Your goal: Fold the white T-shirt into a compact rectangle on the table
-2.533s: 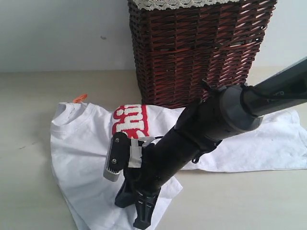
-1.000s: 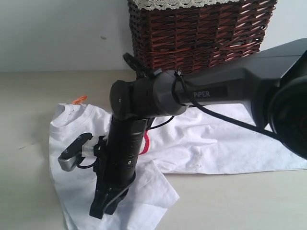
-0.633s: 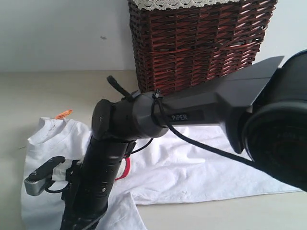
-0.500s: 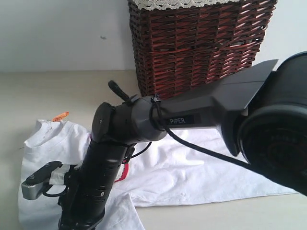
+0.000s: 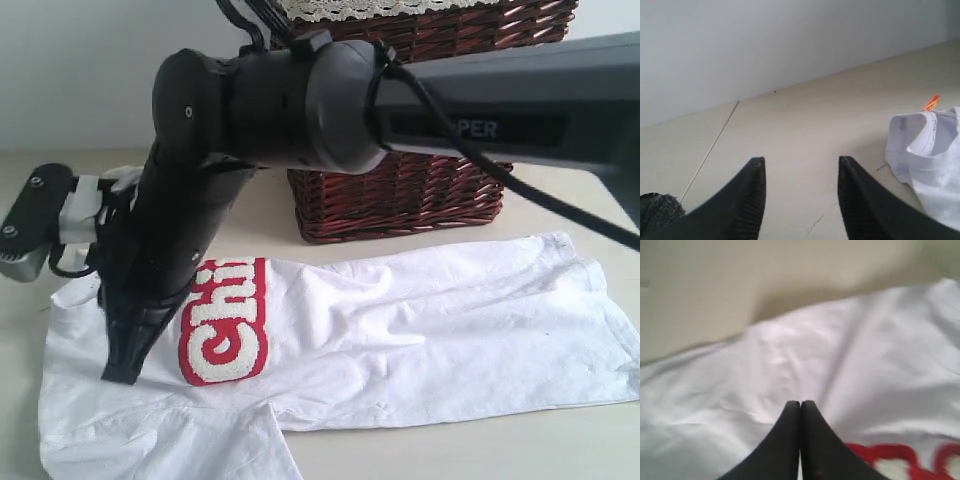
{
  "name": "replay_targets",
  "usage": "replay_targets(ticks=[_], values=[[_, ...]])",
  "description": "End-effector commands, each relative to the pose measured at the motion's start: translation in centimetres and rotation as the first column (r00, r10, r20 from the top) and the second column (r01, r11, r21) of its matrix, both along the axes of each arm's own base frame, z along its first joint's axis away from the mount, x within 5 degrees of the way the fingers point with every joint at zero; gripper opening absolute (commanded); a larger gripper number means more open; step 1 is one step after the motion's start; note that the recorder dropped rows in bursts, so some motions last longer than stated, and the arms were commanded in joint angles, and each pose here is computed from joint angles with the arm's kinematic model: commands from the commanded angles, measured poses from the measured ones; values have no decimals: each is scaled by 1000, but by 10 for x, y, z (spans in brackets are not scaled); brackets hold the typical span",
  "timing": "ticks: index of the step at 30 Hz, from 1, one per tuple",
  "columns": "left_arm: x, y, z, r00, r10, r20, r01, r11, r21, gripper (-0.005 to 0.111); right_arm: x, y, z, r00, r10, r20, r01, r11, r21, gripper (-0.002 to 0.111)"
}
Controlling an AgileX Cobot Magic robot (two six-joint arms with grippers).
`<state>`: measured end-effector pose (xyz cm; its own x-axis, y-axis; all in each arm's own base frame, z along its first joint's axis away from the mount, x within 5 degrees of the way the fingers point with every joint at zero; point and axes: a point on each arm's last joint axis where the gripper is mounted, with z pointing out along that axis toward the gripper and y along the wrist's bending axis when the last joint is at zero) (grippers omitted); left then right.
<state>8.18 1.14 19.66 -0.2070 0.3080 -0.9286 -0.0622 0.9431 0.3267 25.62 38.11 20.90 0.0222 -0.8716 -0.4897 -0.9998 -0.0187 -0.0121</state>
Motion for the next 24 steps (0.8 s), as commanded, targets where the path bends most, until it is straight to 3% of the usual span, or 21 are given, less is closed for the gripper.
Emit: replay_targets(ticks=[1, 5, 8, 12, 14, 24], values=[[0, 0, -1, 1000, 5, 2, -5, 1000, -7, 45, 32, -9, -11, 965, -134, 226, 152, 986, -62, 0], [0, 0, -1, 1000, 5, 2, -5, 1000, -7, 45, 49, -8, -29, 940, -122, 319, 144, 988, -47, 2], [0, 0, -1, 1000, 5, 2, -5, 1000, -7, 45, 56, -6, -34, 913, -107, 393, 135, 990, -43, 17], [0, 0, -1, 1000, 5, 2, -5, 1000, -7, 45, 60, -1, -29, 897, -251, 364, 238, 968, 82, 42], [0, 0, -1, 1000, 5, 2, -5, 1000, -7, 45, 60, -1, -29, 895, -289, 341, 273, 957, 94, 47], [0, 0, -1, 1000, 5, 2, -5, 1000, -7, 45, 95, -45, -35, 876, -395, 278, 410, 912, 1, 48]])
